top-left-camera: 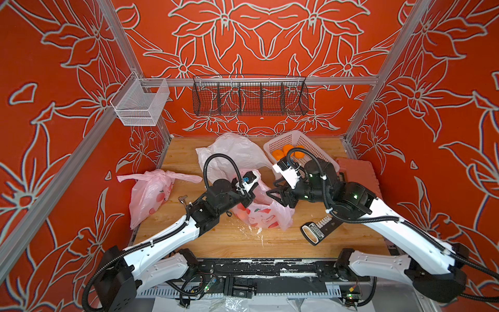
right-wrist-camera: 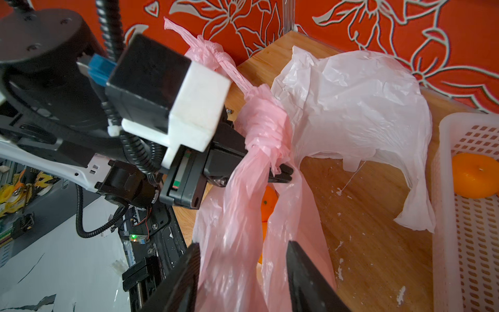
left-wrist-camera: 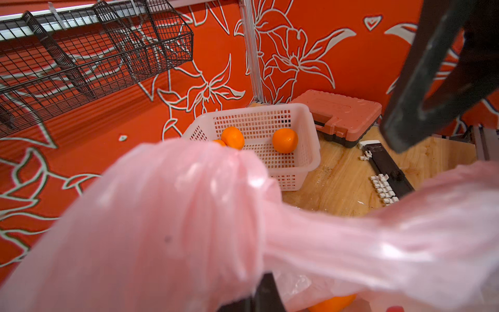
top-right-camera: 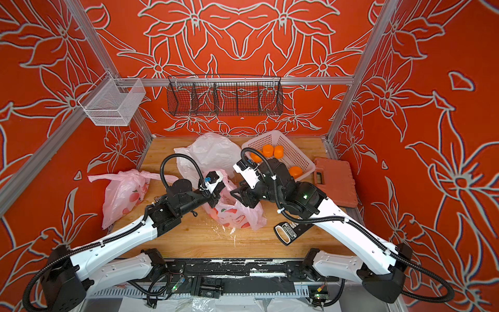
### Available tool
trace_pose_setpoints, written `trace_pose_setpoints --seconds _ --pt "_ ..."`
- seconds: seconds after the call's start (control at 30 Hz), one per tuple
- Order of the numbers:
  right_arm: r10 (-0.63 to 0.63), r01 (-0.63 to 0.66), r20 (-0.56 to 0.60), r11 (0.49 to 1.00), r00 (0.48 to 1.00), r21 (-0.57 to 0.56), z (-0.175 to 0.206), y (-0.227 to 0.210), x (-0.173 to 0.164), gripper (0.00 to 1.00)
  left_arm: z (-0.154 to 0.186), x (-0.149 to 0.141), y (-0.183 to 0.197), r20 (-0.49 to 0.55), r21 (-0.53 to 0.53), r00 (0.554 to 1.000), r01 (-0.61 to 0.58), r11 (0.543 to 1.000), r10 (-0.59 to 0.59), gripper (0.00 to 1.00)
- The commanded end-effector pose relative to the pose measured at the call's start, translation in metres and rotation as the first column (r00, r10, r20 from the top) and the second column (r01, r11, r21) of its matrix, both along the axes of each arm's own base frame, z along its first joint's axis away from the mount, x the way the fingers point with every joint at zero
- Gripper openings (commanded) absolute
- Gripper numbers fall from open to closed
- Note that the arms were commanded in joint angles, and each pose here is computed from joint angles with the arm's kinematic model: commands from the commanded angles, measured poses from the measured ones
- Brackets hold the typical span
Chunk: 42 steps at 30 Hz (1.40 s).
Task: Place the oranges into plastic bags & tie knots
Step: Tie the plastic bag at the center of the board.
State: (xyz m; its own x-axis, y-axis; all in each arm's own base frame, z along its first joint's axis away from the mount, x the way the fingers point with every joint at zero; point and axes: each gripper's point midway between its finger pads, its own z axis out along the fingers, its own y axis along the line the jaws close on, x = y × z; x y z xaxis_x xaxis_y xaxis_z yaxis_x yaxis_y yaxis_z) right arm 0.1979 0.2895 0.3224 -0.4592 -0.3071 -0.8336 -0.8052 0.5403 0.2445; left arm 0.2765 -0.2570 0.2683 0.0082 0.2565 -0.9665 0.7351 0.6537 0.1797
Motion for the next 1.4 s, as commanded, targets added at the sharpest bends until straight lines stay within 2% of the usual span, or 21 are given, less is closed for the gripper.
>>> trace_pose_setpoints --seconds 0.0,0.1,0.33,0.47,0.6,0.73,0.83,1.0,1.2,1.3,1.37 --pt "0.044 -0.044 -0.066 0.999 0.997 0.009 -0.008 0.008 -0.009 0.55 0.009 0.001 0.002 0.014 -0.008 1.0 -0.006 1.0 0.006 0.0" --pt "0.042 -0.043 -0.084 0.999 0.996 -0.006 -0.014 0.011 -0.007 0.5 0.01 -0.001 0.003 0.015 -0.008 1.0 -0.005 1.0 0.005 0.0" --pt "0.001 0.001 -0.098 1.0 0.995 0.027 -0.016 0.023 0.008 0.11 0.008 -0.006 0.003 0.005 0.003 1.0 0.013 1.0 -0.013 0.0" --pt "-0.032 0.037 -0.101 0.998 0.994 0.047 -0.016 0.031 0.02 0.0 0.001 -0.009 0.004 -0.011 0.02 1.0 0.018 1.0 -0.018 0.0" --pt "-0.044 0.047 -0.119 0.999 0.992 0.018 -0.021 0.038 0.027 0.0 0.007 -0.014 0.009 0.007 0.009 1.0 0.017 1.0 -0.017 0.0" --pt "-0.109 0.111 -0.108 0.994 0.988 0.013 -0.021 0.037 0.041 0.0 0.005 -0.015 0.011 0.007 0.018 1.0 0.013 1.0 -0.013 0.0" --pt "-0.125 0.13 -0.086 0.99 0.988 0.052 -0.014 0.042 0.048 0.0 0.001 -0.016 0.012 0.006 0.025 1.0 0.01 1.0 -0.01 0.0" --pt "0.013 -0.003 -0.056 0.983 0.998 0.182 0.01 0.064 0.036 0.0 -0.008 -0.011 0.016 0.001 0.062 1.0 -0.019 0.998 0.019 0.0" --pt "0.117 -0.102 -0.1 0.985 0.988 0.139 -0.003 0.07 0.021 0.01 -0.01 -0.003 0.023 0.02 0.104 0.997 -0.073 0.992 0.071 0.0" --pt "0.09 -0.079 -0.105 0.991 0.99 0.104 -0.01 0.064 0.021 0.2 -0.009 -0.001 0.023 0.031 0.111 0.997 -0.079 0.991 0.076 0.0" --pt "0.013 -0.009 -0.075 0.998 0.997 0.062 -0.011 0.049 0.028 0.35 -0.009 -0.001 0.024 0.045 0.114 0.996 -0.079 0.99 0.074 0.0"
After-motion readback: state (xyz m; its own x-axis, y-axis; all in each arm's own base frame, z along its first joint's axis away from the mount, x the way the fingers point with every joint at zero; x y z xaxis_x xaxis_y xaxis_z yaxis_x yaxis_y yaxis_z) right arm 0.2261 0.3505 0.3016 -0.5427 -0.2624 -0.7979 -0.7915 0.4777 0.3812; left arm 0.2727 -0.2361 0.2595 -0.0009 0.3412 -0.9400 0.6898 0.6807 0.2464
